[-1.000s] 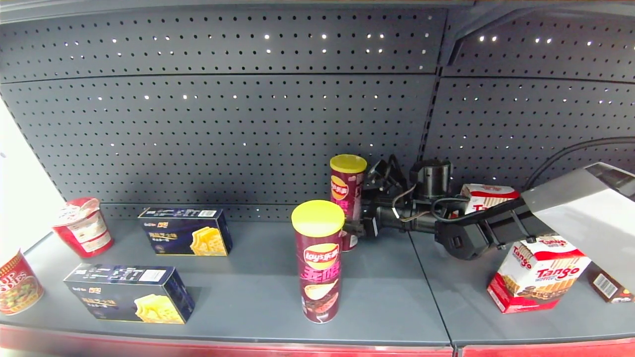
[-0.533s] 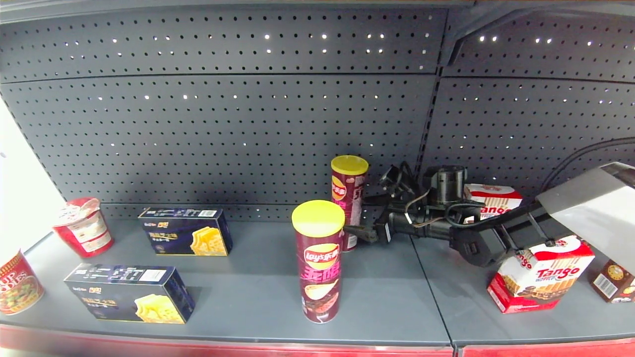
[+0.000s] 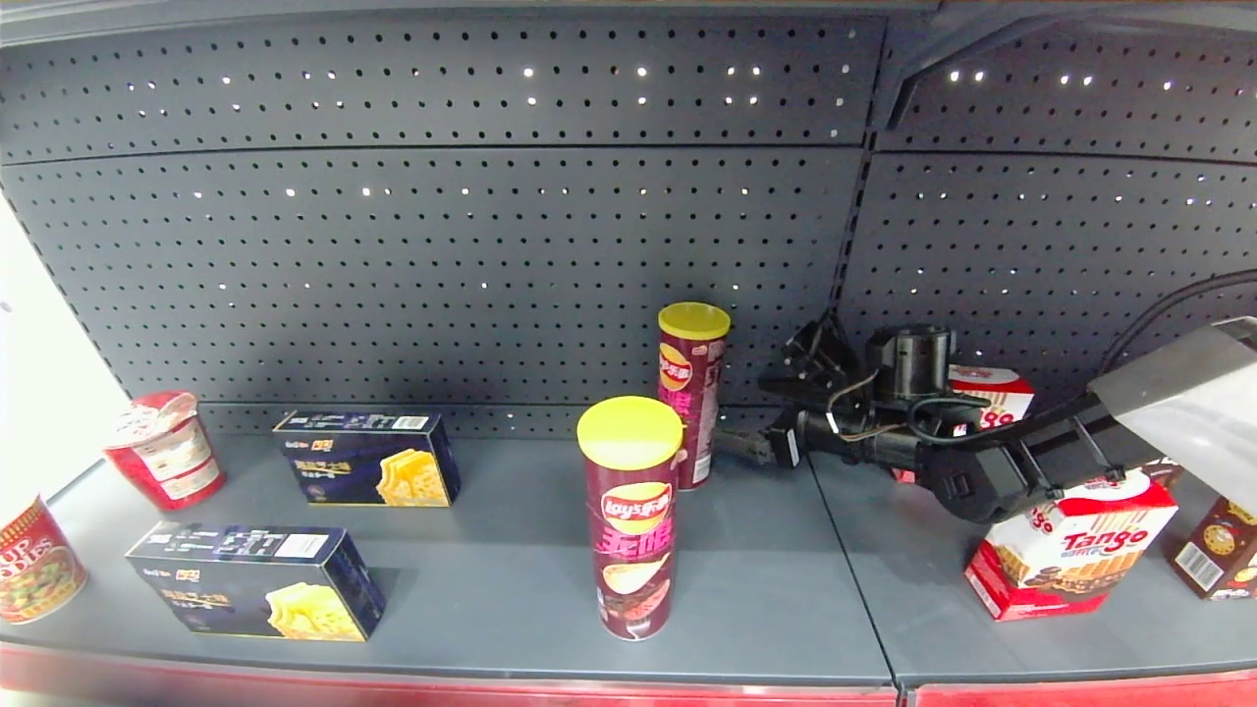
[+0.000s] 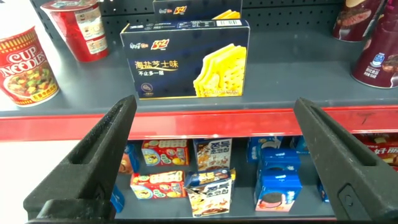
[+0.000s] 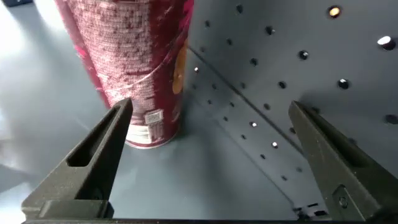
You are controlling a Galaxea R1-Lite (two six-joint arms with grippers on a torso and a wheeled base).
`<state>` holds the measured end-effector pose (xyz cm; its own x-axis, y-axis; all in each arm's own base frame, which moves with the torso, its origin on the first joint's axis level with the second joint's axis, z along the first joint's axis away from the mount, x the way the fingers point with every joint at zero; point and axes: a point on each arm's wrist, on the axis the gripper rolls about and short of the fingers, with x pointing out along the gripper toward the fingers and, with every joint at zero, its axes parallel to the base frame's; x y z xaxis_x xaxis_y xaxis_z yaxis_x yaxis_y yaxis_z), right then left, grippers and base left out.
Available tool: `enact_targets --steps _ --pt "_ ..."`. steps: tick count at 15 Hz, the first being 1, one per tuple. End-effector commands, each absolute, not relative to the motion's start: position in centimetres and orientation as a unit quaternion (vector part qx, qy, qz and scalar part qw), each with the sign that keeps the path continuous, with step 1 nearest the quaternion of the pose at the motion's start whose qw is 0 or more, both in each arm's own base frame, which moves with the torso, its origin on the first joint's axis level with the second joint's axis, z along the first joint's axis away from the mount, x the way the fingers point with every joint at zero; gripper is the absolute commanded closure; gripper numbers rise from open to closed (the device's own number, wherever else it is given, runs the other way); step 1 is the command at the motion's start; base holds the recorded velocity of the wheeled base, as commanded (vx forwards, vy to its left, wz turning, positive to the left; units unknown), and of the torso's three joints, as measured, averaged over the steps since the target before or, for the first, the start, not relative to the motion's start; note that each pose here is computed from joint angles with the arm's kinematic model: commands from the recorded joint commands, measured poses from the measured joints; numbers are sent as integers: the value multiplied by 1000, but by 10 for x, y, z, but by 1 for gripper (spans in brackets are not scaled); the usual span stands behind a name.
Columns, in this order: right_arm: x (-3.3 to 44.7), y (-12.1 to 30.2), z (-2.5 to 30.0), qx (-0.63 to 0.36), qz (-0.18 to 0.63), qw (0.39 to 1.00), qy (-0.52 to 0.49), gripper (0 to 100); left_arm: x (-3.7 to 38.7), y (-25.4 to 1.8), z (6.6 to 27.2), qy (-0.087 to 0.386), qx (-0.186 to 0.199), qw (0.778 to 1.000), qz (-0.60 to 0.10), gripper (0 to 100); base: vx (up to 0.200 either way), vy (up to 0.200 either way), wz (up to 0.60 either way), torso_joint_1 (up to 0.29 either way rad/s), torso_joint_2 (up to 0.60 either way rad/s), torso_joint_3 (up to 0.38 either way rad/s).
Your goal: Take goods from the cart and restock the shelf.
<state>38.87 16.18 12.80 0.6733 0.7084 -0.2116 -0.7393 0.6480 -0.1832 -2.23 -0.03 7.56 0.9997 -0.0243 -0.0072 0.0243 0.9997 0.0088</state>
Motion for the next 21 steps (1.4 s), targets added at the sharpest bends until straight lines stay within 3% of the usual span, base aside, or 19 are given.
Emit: enact_targets --steps 1,5,8,11,21 --pt "385 162 132 -127 401 905 54 0 -22 0 76 5 5 1000 -12 0 0 0 0 0 0 0" --pt "363 188 148 -126 440 889 31 0 -22 0 76 5 5 1000 -12 0 0 0 0 0 0 0" --pt "360 205 143 -116 451 884 34 0 -22 0 76 4 5 1000 -12 0 0 0 0 0 0 0" --pt "368 215 130 -125 392 911 44 0 -22 0 76 4 5 1000 -12 0 0 0 0 0 0 0" --pt "372 192 135 -129 350 927 42 0 -22 0 76 5 5 1000 -12 0 0 0 0 0 0 0"
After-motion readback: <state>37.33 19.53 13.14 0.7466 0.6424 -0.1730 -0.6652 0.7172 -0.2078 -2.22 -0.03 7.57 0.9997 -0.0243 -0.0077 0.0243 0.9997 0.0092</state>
